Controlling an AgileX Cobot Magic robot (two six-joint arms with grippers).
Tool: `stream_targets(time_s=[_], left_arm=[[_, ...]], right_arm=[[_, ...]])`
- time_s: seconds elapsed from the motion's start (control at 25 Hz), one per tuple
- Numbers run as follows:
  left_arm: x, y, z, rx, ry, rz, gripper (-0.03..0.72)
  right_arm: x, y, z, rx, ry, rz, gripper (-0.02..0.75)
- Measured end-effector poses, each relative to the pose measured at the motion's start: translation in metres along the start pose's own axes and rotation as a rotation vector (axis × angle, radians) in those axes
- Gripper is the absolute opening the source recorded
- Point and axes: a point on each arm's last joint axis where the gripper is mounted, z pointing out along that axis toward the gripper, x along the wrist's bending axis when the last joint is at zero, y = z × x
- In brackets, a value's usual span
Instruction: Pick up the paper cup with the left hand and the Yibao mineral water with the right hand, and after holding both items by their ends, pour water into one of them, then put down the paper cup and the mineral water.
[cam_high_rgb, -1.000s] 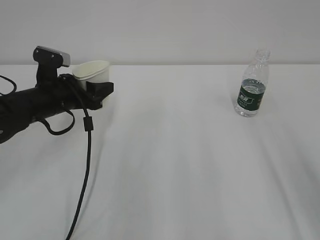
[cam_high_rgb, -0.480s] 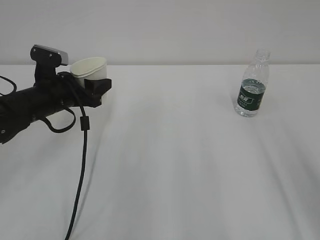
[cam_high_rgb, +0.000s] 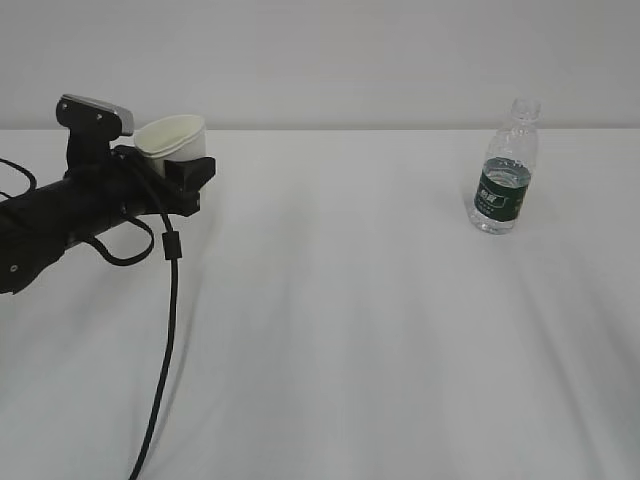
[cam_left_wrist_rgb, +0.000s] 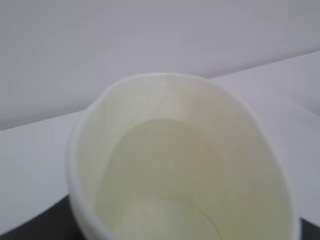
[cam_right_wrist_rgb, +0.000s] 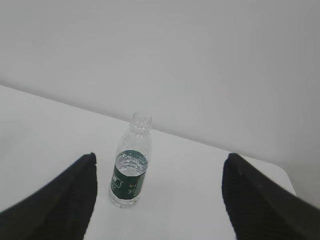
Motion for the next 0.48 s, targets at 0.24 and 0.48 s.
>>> stream_targets(time_s=[0.24, 0.48], left_arm=[[0.0025, -0.0044, 0.0013, -0.017, 0.022, 0.009, 0.394], [0.0065, -0.0034, 0.0011, -0.036, 0.066, 0.028, 0.394]], right_arm=[[0.0001, -0.0003, 0.0000, 0.003, 0.001, 0.000, 0.589], [0.0002, -0.0009, 0.0000, 0.010, 0.002, 0.000, 0.590]])
